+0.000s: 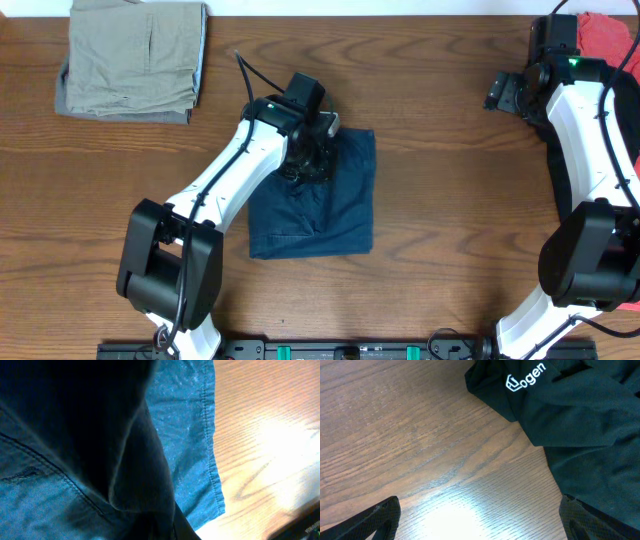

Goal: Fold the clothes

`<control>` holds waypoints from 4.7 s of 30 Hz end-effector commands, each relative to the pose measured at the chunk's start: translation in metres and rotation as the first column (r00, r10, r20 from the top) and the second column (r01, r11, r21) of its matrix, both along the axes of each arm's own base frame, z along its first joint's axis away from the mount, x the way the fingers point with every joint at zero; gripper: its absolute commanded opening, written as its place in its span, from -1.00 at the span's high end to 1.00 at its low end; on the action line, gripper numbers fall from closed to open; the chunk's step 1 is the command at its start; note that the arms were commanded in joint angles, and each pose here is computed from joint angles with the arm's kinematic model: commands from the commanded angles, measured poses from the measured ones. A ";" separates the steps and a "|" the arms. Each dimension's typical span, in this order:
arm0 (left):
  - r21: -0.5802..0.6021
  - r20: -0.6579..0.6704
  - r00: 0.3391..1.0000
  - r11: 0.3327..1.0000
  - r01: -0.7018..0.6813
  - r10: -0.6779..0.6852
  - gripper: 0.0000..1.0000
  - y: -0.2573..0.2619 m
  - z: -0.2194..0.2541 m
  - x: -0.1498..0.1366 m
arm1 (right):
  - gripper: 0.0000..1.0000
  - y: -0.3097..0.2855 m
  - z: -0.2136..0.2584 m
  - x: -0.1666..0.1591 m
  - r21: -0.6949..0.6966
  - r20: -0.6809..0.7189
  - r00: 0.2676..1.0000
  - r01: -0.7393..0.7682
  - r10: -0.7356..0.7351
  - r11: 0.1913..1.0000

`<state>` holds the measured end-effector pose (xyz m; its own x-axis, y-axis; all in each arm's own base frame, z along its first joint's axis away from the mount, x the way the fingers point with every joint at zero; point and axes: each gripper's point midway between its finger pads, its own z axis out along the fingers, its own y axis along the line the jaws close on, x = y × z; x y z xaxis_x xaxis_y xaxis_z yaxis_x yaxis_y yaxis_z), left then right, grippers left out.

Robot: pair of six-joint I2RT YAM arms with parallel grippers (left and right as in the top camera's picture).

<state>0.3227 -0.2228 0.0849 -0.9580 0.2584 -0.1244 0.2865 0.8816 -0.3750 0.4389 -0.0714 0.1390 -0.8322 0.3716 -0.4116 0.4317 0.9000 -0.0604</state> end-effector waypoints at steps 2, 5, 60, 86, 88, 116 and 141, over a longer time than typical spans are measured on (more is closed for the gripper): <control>-0.019 -0.034 0.999 1.000 0.019 -0.020 0.88 -0.006 -0.005 -0.010 | -0.99 -0.002 -0.001 0.001 -0.004 0.002 1.000 0.017 -0.017 1.000; -0.010 -0.068 0.998 1.000 -0.020 0.019 0.88 -0.005 -0.007 -0.014 | -0.98 -0.002 -0.001 0.001 -0.005 0.002 1.000 0.017 -0.017 1.000; 0.075 -0.238 0.971 0.997 0.034 -0.015 0.59 -0.023 -0.049 -0.069 | -0.98 -0.002 -0.001 0.001 -0.005 0.002 1.000 0.017 -0.017 1.000; -0.094 -0.216 0.962 0.984 0.149 -0.167 0.87 -0.087 -0.011 -0.094 | -0.98 -0.002 -0.001 0.001 -0.005 0.002 1.000 0.017 -0.017 1.000; -0.133 -0.152 0.973 0.979 0.153 -0.173 0.84 -0.092 0.009 -0.087 | -0.98 -0.002 -0.001 0.001 -0.005 0.002 1.000 0.017 -0.017 1.000; 0.000 0.292 0.957 1.000 0.006 -0.005 0.44 -0.087 -0.002 0.025 | -0.98 -0.002 -0.001 0.001 -0.004 0.002 1.000 0.016 -0.016 1.000; -0.012 0.269 0.963 1.000 -0.014 0.017 0.28 -0.094 -0.021 0.030 | -0.98 -0.002 -0.001 0.001 -0.005 0.002 1.000 0.017 -0.017 1.000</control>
<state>0.3504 -0.3174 0.0209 -0.9100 0.2669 -0.3171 0.3576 0.8924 -0.2751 0.4389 -0.0714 0.1390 -0.8323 0.3712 -0.4116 0.4314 0.9001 -0.0605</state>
